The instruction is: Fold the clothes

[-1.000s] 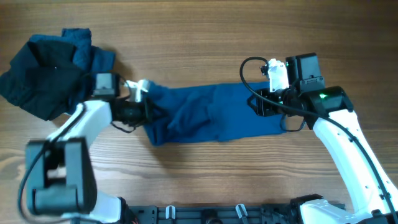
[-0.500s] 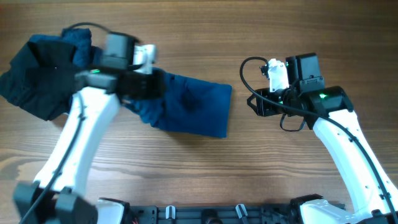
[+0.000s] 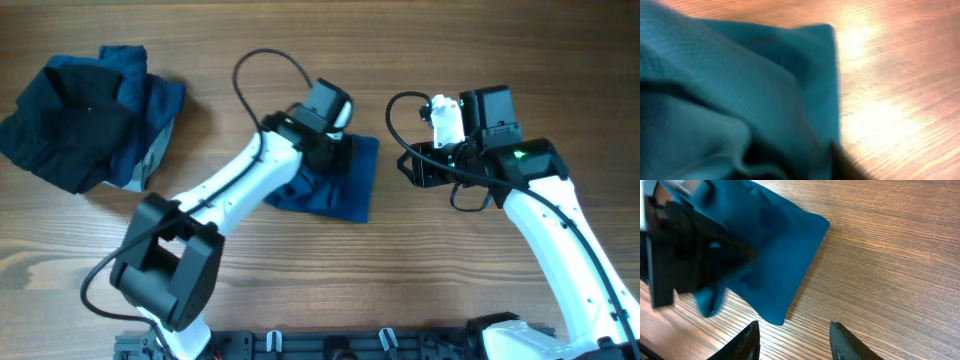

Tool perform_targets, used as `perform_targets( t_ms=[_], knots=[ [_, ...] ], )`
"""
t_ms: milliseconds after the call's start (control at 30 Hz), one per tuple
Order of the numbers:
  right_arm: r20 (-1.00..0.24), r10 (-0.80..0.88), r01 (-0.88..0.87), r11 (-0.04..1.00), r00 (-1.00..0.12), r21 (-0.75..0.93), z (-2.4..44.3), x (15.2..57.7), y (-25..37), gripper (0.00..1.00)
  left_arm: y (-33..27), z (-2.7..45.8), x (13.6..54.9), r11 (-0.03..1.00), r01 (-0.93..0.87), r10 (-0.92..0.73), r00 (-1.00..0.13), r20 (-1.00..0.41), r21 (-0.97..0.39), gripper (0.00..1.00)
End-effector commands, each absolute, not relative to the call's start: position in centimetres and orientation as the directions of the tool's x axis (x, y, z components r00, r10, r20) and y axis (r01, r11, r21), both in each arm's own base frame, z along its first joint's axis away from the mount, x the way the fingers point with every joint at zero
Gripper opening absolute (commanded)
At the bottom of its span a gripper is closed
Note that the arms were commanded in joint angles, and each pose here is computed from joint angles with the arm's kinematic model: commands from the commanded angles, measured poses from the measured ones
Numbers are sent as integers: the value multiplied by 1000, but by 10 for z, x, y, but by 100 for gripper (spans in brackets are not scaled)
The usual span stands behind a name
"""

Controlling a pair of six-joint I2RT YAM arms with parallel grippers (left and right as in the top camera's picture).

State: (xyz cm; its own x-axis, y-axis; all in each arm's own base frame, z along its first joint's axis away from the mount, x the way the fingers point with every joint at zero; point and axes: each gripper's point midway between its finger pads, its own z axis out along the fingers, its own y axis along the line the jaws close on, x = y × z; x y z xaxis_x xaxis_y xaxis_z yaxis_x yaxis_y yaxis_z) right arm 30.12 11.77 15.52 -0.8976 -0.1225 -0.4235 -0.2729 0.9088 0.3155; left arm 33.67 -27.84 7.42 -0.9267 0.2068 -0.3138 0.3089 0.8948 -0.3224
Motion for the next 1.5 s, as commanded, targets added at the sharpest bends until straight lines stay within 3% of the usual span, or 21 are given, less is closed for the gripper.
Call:
perform_targets(
  t_ms=[0, 100, 233, 367, 433, 467, 500, 600, 667, 700, 733, 767, 833, 967, 1033, 1100, 1200, 1467],
  knots=[
    [-425, -126, -272, 914, -896, 301, 157, 301, 115, 45, -289, 74, 335, 894, 325, 219, -918, -331, -310, 81],
    [-419, -127, -269, 915, -899, 301, 156, 299, 114, 45, -287, 78, 332, 898, 311, 210, -925, -318, -310, 87],
    [-421, -125, -269, 915, -899, 302, 156, 300, 114, 46, -279, 122, 334, 899, 303, 190, -921, -340, -317, 93],
    [-426, -85, -236, 918, -901, 318, 158, 304, 115, 49, -264, 181, 338, 898, 291, 147, -905, -398, -331, 93],
    [-446, -76, -249, 906, -892, 343, 163, 308, 121, 47, -245, 204, 341, 909, 264, 107, -896, -432, -322, 91],
    [-459, -78, -270, 889, -885, 371, 166, 310, 127, 42, -235, 211, 343, 917, 245, 85, -891, -445, -314, 89],
    [-478, -85, -305, 861, -875, 407, 170, 313, 138, 38, -218, 219, 346, 933, 195, 38, -890, -454, -304, 85],
    [-505, -118, -365, 828, -855, 425, 167, 322, 160, 26, -173, 233, 352, 956, 76, -68, -882, -467, -283, 45],
    [-496, -165, -412, 796, -853, 444, 155, 323, 186, 25, -150, 236, 353, 959, 20, -117, -881, -459, -283, 22],
    [-482, -198, -437, 776, -853, 454, 145, 321, 200, 30, -138, 236, 353, 960, -11, -140, -883, -448, -278, 18],
    [-468, -230, -455, 767, -853, 452, 135, 318, 211, 49, -131, 235, 351, 961, -32, -153, -887, -436, -273, 18],
    [-446, -262, -463, 772, -856, 435, 121, 316, 219, 57, -123, 232, 349, 963, -55, -166, -893, -418, -265, 18],
    [-408, -295, -462, 786, -864, 411, 100, 314, 226, 62, -114, 227, 344, 965, -81, -177, -904, -388, -251, 18],
    [-398, -333, -490, 772, -855, 405, 82, 313, 243, 62, -107, 224, 338, 970, -78, -160, -917, -365, -229, 19],
    [-399, -306, -458, 806, -865, 374, 74, 321, 241, 55, -108, 224, 338, 970, -77, -160, -916, -367, -230, 21],
    [-390, -267, -394, 871, -881, 294, 59, 334, 227, 30, -107, 224, 338, 970, -78, -161, -915, -369, -230, 26],
    [-360, -245, -316, 936, -900, 155, 42, 342, 197, 7, -107, 223, 338, 971, -79, -161, -916, -368, -227, 30],
    [-275, -191, -222, 971, -942, 84, 30, 334, 164, 4, -105, 196, 330, 974, -92, -154, -938, -311, -205, 49]
  ],
)
